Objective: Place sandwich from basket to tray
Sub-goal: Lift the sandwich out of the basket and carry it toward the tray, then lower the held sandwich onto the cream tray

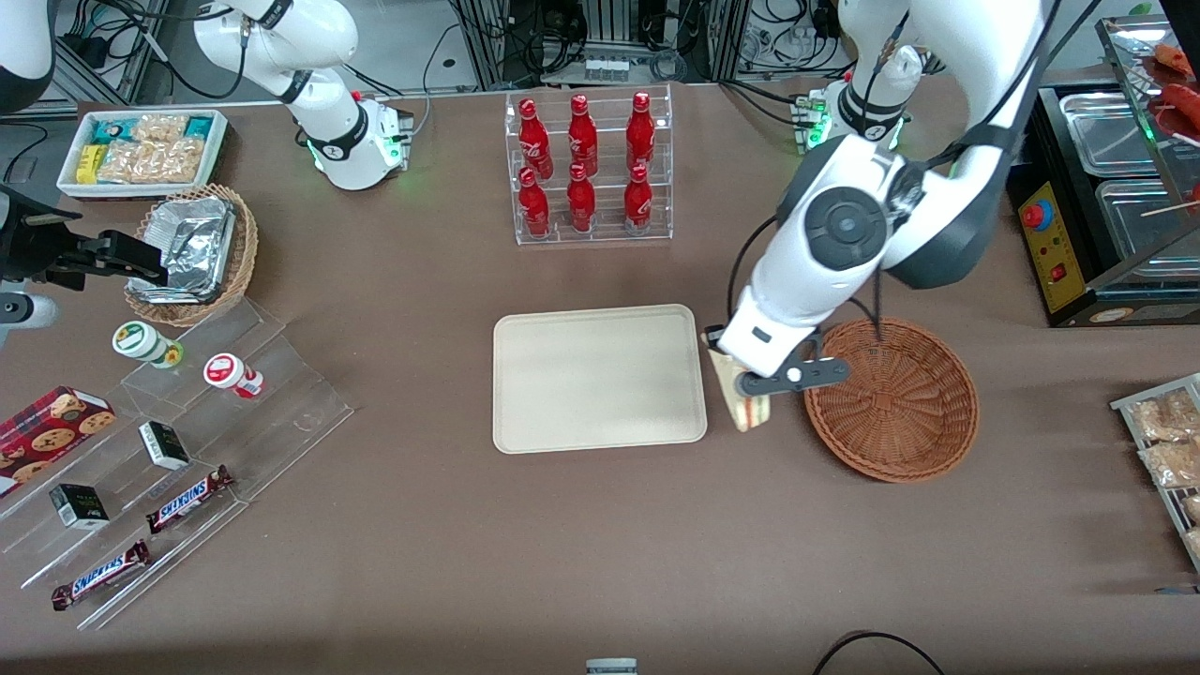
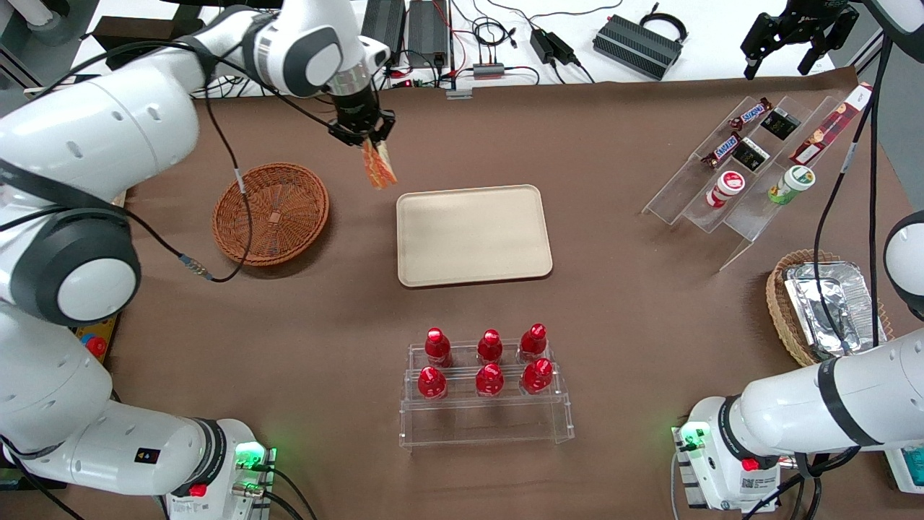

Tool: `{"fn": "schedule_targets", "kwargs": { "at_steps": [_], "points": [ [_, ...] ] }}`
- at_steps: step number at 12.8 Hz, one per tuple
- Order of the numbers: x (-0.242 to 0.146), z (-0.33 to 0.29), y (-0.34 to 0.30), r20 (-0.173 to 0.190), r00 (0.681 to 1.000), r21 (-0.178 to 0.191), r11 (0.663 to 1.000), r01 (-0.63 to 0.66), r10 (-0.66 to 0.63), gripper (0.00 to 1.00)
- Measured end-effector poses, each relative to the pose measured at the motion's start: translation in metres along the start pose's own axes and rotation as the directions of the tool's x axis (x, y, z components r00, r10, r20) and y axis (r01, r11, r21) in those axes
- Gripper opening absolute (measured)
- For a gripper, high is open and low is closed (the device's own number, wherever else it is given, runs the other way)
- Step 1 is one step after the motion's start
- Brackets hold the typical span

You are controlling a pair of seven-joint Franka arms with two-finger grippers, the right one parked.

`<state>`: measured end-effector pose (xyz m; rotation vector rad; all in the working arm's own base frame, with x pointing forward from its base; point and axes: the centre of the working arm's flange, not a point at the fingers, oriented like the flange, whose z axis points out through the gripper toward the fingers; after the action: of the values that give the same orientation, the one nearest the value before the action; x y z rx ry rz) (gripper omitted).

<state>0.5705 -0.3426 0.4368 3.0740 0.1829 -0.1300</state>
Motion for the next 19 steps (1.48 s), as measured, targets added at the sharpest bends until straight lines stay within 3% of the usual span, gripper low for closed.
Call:
{"fn": "schedule_targets", "kwargs": {
  "at_steps": [6,9,14,19],
  "points": [
    [-0.012,0.053,0.055,-0.006,0.995,0.026,0.995,-0.098,0.098,0.15],
    [-0.013,0.075,0.075,-0.053,0.990,-0.001,0.991,-0.134,0.134,0.15],
    [-0.028,0.128,0.110,-0.062,0.981,-0.039,0.982,-0.186,0.183,0.15],
    [-0.043,0.163,0.126,-0.049,0.976,-0.017,0.977,-0.213,0.212,0.15]
  ]
}}
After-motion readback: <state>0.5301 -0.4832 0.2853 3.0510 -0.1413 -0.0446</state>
